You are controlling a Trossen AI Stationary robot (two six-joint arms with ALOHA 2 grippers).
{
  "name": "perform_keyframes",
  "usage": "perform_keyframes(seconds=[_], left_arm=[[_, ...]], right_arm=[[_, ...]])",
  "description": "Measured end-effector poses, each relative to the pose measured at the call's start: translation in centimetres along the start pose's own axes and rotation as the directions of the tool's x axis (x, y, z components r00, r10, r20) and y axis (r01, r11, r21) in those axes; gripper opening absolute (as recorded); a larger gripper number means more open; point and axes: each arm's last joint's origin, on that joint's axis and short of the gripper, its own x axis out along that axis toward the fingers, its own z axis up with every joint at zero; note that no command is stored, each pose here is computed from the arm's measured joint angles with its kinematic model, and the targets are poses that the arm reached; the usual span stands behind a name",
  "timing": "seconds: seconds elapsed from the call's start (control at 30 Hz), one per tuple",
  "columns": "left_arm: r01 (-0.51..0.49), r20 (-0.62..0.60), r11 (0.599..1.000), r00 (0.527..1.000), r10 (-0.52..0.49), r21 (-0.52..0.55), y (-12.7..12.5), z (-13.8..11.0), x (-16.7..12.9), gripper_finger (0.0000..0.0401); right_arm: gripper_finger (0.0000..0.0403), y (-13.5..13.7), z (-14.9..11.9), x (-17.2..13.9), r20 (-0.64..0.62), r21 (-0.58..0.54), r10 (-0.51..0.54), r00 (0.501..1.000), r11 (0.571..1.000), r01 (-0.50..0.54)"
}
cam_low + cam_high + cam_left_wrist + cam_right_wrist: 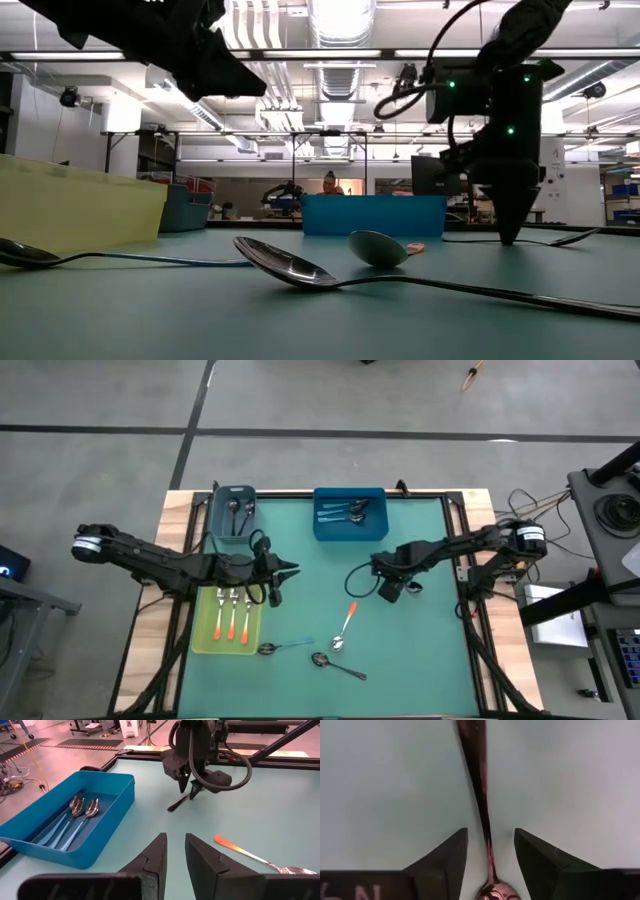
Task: Sort silverware by color (type)
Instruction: Put the black spoon into the blue bin
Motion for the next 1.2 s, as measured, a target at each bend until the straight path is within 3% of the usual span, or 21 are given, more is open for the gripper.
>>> perform_keyframes(seconds=[0.13, 0.37, 0.8, 1.2], left_arm=[[0.001, 0.007, 1.000, 1.000, -0.001, 0.002, 0.0, 0.1, 0.0, 0.0052], [0.003, 0.022, 1.000, 1.000, -0.003, -0.005, 0.0, 0.2, 0.0, 0.0052], [0.050, 0.050, 0.988, 0.998, -0.043, -0.143, 0.4, 0.6, 0.2, 0.0058], [0.085, 0.045, 0.981, 0.996, -0.078, -0.175, 0.5, -0.3, 2.4, 0.0142]], right_arm=[[0.0122, -0.1, -0.3, 0.5, 0.007, -0.011, 0.008, 1.000, 1.000, -0.008], [0.0019, 0.0, -0.5, 1.4, 0.054, -0.053, 0.040, 0.998, 0.998, -0.038], [0.0009, 1.7, -0.4, 0.0, 0.227, -0.153, -0.012, 0.974, 0.987, 0.048], [0.0009, 4.8, -0.2, -1.4, 0.454, -0.235, 0.017, 0.891, 0.967, 0.102]])
